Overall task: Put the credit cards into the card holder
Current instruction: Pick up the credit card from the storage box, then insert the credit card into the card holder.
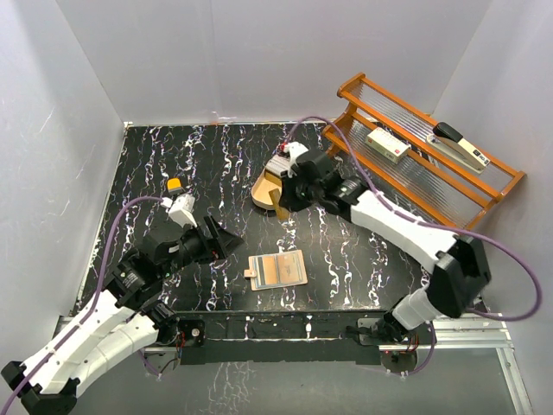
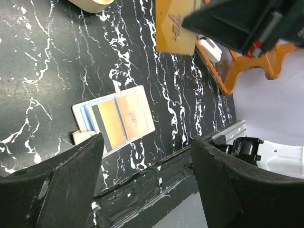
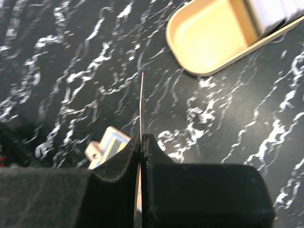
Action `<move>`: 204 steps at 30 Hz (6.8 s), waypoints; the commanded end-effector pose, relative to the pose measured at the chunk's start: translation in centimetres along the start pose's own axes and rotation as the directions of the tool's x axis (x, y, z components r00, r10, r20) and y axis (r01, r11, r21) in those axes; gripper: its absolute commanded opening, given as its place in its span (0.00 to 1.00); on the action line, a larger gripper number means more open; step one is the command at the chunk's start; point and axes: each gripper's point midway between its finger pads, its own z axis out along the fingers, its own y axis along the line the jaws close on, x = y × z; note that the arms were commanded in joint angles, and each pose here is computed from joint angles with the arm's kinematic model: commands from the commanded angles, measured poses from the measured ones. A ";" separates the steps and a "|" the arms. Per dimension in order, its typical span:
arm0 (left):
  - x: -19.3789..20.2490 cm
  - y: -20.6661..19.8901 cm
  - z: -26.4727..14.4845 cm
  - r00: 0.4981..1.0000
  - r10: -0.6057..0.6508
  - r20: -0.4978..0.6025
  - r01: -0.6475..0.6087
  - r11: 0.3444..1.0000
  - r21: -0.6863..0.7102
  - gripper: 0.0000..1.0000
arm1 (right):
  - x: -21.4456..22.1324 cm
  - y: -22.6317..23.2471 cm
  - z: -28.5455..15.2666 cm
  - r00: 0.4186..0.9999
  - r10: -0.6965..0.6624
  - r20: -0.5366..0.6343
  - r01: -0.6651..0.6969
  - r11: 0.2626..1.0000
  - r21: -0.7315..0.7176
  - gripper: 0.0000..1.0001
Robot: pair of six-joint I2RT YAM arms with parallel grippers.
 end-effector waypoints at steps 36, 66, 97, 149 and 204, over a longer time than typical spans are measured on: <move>-0.7 -9.3 0.0 0.970 -0.219 -0.106 0.244 0.869 0.430 0.00 | 2.1 12.4 -12.8 0.897 0.441 0.009 -0.276 0.577 -0.769 0.00; 4.4 -2.3 6.0 0.968 -0.136 -0.212 0.169 0.974 0.150 0.00 | 10.3 -0.4 -5.3 0.930 0.363 0.065 -0.359 0.931 -0.058 0.47; 9.8 5.0 7.9 0.888 -0.233 -0.397 0.243 0.970 -0.026 0.00 | 21.0 -0.3 3.0 0.925 0.264 -0.272 -0.247 0.964 0.097 0.21; 12.3 6.3 8.2 0.825 -0.354 -0.440 0.356 0.931 -0.080 0.00 | 16.9 3.9 1.9 0.961 0.218 -0.171 -0.219 0.976 0.010 0.23; 12.3 8.6 10.4 0.866 -0.339 -0.368 0.321 0.940 -0.113 0.00 | 20.5 2.8 1.9 0.923 0.317 -0.220 -0.295 0.947 0.127 0.14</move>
